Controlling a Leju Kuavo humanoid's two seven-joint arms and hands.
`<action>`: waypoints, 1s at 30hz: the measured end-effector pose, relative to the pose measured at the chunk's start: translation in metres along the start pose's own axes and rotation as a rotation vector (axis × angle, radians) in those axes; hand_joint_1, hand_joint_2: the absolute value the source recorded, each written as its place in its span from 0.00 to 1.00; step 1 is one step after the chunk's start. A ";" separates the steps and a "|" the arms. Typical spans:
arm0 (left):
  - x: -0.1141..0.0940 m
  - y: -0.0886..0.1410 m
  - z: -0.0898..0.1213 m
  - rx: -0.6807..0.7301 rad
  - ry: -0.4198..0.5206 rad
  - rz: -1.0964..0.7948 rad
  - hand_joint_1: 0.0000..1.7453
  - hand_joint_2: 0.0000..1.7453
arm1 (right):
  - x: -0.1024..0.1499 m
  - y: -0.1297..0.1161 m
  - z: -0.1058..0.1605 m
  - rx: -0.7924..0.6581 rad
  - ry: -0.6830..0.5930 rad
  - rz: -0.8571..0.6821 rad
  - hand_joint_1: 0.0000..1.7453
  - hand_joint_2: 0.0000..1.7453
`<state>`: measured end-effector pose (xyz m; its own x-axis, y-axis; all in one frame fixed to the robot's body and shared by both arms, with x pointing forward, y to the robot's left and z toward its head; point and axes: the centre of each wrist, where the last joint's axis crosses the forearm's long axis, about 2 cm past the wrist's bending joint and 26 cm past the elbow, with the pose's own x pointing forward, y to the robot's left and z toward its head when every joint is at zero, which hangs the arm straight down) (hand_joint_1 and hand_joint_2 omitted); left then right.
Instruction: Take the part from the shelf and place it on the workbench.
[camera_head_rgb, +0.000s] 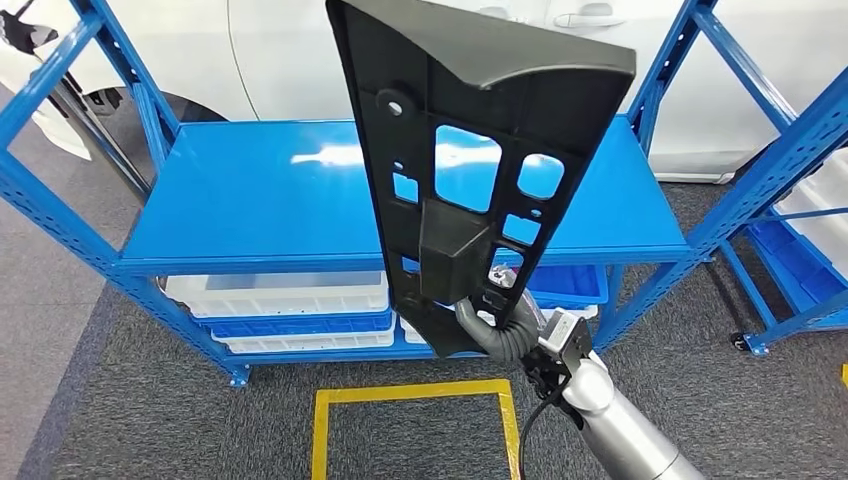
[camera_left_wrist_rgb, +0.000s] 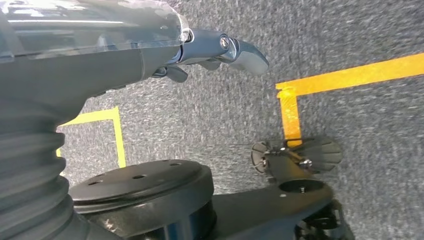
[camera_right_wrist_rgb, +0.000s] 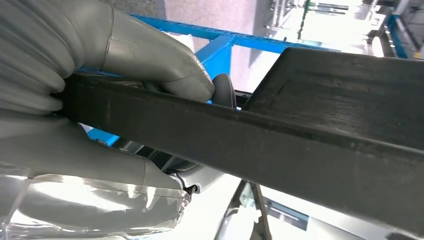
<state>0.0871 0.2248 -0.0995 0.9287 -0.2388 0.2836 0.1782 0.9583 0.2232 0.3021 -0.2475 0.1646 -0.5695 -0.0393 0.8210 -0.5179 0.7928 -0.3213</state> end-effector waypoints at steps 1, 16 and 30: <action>0.000 0.000 0.000 -0.001 0.000 0.000 0.00 1.00 | 0.001 0.000 0.001 -0.003 -0.003 -0.001 0.95 1.00; 0.000 0.001 0.000 -0.005 -0.019 0.002 0.00 1.00 | 0.001 0.000 0.006 -0.012 -0.005 -0.012 0.95 1.00; 0.002 0.000 0.000 -0.018 -0.030 -0.002 0.00 1.00 | 0.002 -0.003 0.008 -0.037 0.001 -0.005 0.95 1.00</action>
<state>0.0891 0.2247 -0.0992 0.9185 -0.2445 0.3108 0.1856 0.9606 0.2070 0.2976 -0.2548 0.1632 -0.5660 -0.0430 0.8233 -0.4971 0.8145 -0.2992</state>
